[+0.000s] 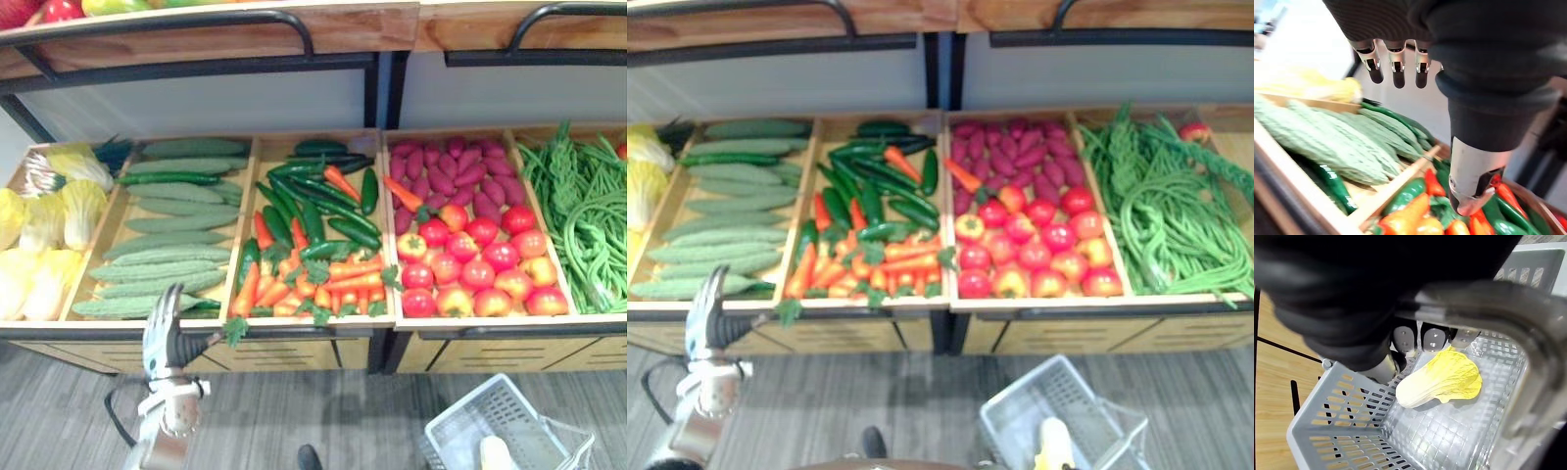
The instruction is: Pick vegetable in the basket
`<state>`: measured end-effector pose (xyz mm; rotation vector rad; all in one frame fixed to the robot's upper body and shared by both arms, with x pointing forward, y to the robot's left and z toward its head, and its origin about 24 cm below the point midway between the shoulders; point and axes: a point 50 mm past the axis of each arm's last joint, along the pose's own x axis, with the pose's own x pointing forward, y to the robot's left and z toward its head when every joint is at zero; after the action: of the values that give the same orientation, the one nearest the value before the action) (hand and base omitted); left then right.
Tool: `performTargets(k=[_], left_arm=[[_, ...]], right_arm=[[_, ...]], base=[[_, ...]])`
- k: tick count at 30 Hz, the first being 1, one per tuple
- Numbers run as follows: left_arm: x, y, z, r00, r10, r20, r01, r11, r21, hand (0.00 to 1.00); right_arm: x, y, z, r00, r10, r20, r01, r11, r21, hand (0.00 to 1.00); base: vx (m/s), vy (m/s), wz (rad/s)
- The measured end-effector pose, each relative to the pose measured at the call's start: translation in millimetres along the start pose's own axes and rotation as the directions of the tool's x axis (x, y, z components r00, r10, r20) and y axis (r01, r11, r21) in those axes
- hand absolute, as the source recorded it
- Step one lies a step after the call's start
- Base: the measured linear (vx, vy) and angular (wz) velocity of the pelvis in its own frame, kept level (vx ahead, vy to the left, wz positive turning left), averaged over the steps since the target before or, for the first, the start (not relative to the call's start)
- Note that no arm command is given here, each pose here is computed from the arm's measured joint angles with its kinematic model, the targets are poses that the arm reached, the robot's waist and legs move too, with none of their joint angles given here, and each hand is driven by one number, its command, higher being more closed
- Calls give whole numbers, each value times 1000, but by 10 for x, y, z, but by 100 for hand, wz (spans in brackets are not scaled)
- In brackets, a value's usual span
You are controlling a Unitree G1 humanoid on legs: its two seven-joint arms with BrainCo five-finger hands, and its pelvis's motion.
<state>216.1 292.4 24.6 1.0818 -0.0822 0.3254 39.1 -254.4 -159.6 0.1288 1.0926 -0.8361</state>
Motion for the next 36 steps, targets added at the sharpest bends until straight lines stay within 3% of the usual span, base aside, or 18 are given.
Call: performTargets(k=[5, 7, 16, 25, 36], left_arm=[[144, -76, 202, 950, -229, 214, 195, 966, 170, 0], [188, -151, 293, 894, -344, 287, 273, 926, 261, 0], [133, -502, 526, 692, -596, 408, 389, 784, 484, 0], [315, -603, 656, 671, -611, 421, 358, 764, 537, 0], [450, -559, 582, 717, -594, 364, 339, 754, 563, 0]], right_arm=[[-1, -14, -12, 1000, 12, 1, -12, 1000, -9, 100], [-3, -19, -18, 1000, 19, 3, -19, 1000, -11, 100], [-6, -62, 83, 996, 34, 79, -31, 999, -45, 100], [37, -200, 267, 988, 21, 152, -3, 993, -119, 100], [17, -273, 134, 993, 0, 114, 14, 992, -125, 100]], base=[[160, 5, -6], [131, -17, -13], [85, -78, -25], [12, -127, -27], [-96, -2, -5]])
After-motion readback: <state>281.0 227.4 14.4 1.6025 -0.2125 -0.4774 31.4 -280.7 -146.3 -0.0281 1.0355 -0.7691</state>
